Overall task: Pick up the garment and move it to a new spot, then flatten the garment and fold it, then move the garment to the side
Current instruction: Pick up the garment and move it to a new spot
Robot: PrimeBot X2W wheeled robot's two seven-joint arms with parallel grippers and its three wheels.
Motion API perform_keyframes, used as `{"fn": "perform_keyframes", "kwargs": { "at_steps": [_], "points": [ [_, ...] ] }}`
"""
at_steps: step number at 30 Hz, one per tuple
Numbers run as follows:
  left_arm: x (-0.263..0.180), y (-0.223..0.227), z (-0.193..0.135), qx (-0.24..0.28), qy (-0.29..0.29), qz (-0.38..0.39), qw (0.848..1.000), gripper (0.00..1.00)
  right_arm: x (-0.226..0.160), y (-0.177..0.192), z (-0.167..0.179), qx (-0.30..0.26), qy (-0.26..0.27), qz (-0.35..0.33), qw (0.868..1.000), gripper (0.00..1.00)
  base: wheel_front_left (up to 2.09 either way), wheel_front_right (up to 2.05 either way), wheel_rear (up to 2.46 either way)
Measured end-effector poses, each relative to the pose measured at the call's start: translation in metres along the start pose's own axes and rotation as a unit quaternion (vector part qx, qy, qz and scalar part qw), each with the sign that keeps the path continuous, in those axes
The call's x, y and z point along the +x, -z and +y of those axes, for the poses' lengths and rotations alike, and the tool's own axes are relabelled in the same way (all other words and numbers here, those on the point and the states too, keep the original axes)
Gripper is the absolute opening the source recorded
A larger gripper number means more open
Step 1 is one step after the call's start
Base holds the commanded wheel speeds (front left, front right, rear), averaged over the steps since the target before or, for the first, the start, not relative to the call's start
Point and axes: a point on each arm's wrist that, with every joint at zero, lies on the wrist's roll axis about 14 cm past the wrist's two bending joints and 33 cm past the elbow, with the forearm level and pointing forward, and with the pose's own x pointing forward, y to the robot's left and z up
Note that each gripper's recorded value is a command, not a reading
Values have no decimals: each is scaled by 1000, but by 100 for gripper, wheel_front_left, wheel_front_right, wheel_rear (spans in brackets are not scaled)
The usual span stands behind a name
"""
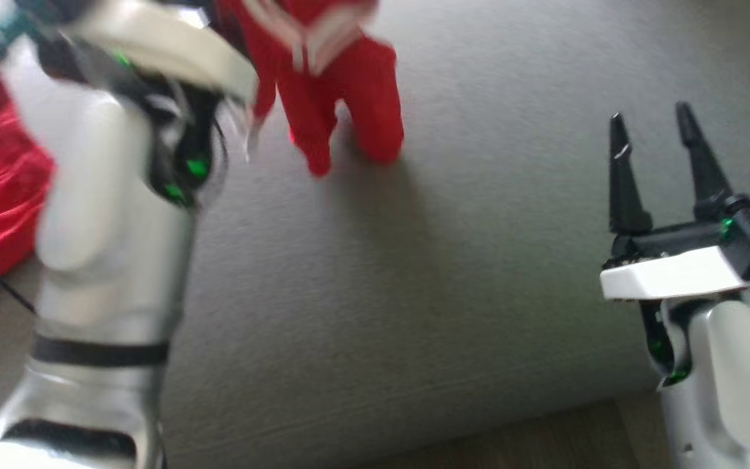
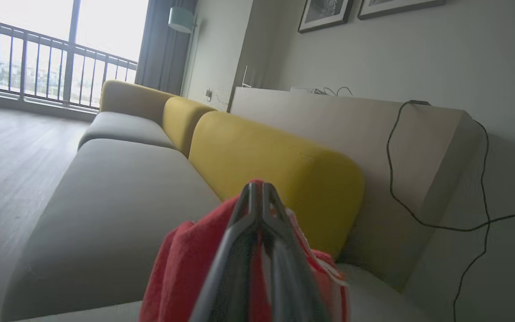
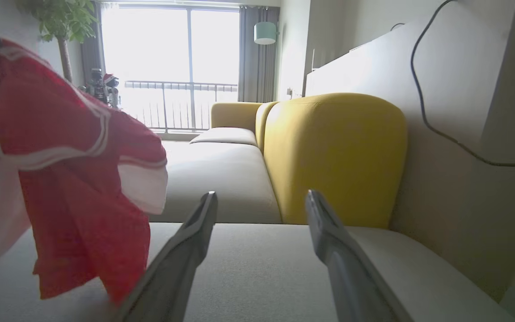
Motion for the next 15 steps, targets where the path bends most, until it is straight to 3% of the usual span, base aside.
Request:
{"fn": "perform_keyframes", "kwargs": {
  "at_steps": [4, 10, 11, 12, 13, 15],
  "points": [
    [-12, 91, -38, -39, 33, 95, 994, 0, -11, -5, -32, -15, 43, 1, 999, 100, 0, 0, 0],
    [-28, 162, -76, -60, 70, 182, 979, 0, -19, -9, -50, -24, 67, 0, 997, 100, 0, 0, 0],
    [-34, 177, -82, -60, 78, 204, 974, 26, -20, -10, -53, -26, 71, 1, 997, 100, 0, 0, 0],
    [-40, 190, -85, -56, 83, 223, 970, 81, -21, -8, -56, -27, 74, 3, 997, 100, 0, 0, 0],
    [-45, 201, -86, -51, 86, 236, 967, 100, -22, -6, -57, -27, 76, 7, 997, 100, 0, 0, 0],
    [-52, 214, -83, -45, 83, 253, 963, 100, -22, -2, -55, -16, 74, 11, 997, 100, 0, 0, 0]
  ]
}}
